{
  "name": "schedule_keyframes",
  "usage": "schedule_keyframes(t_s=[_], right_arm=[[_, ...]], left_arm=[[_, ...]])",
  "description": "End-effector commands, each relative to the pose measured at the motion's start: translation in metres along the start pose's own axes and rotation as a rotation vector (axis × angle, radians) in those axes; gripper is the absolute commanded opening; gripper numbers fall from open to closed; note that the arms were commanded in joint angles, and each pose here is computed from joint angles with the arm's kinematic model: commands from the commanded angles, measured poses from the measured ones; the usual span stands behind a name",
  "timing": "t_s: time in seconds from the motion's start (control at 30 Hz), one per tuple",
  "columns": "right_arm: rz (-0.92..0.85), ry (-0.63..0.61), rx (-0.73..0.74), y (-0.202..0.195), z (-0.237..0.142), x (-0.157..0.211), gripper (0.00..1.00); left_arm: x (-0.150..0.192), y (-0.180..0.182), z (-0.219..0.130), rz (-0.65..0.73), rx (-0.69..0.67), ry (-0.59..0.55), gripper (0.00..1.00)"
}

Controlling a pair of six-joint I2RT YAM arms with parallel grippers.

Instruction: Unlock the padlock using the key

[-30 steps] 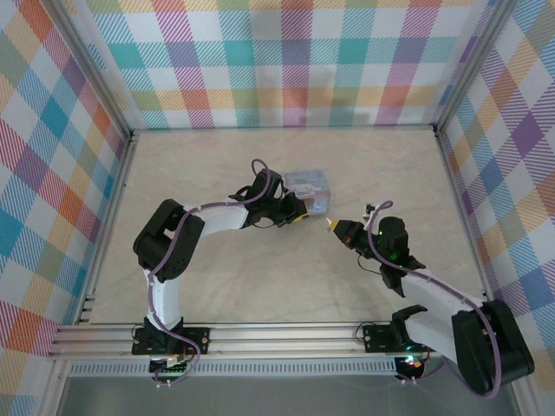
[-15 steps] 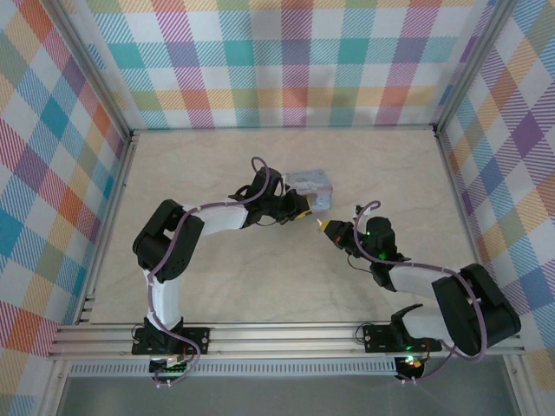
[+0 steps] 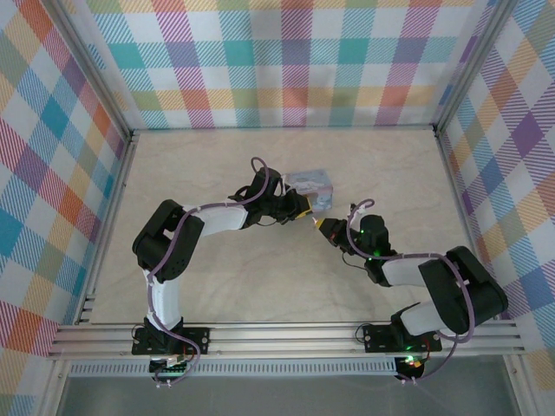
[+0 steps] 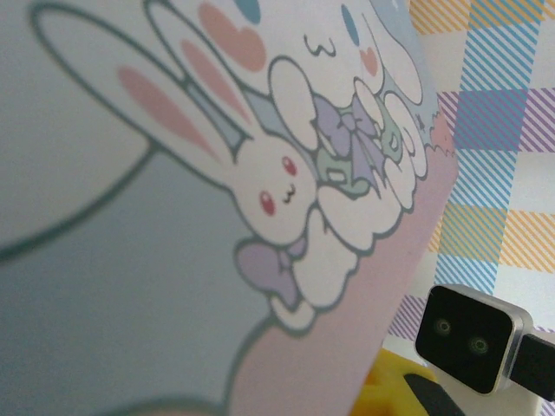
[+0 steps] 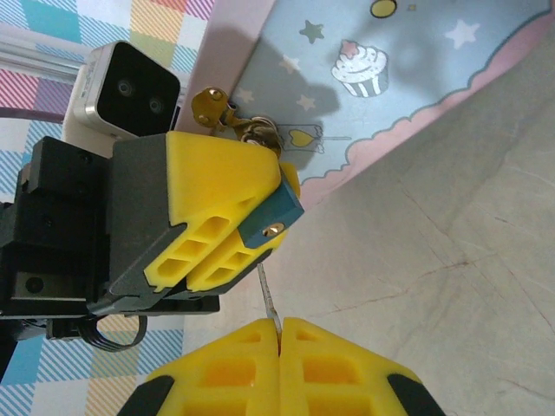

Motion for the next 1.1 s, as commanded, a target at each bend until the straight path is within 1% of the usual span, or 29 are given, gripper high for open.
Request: schedule_keyframes(t_s=[0.0, 0.5, 1.07], right_arm=[[-0.025, -0.038, -0.061, 0.012, 0.005, -0.009, 0.0], [-0.017, -0.027, -0.05, 0.009, 0.011, -0.007, 0.0], [-0.016, -0.042, -0.084, 0.008, 0.018, -0.009, 0.0]], left_arm=[[0.002, -0.021, -0.013, 0.035, 0.089, 0.006, 0.1], [0.003, -0.024, -0.016, 0.036, 0.101, -0.001, 0.1], [0.004, -0.02, -0.016, 0.029, 0.091, -0.001, 0.11]])
Point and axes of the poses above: each hand's point on the last joint's axis, 136 mm out from that joint toward the fingers, its own z axis out along the fingers, its own y axis along the line the jaws close on, x = y × z, the point moved 10 cm from there along -z, back along the fingers, and after that the axes turned 13 degrees about -z, right-handed, at the moved point
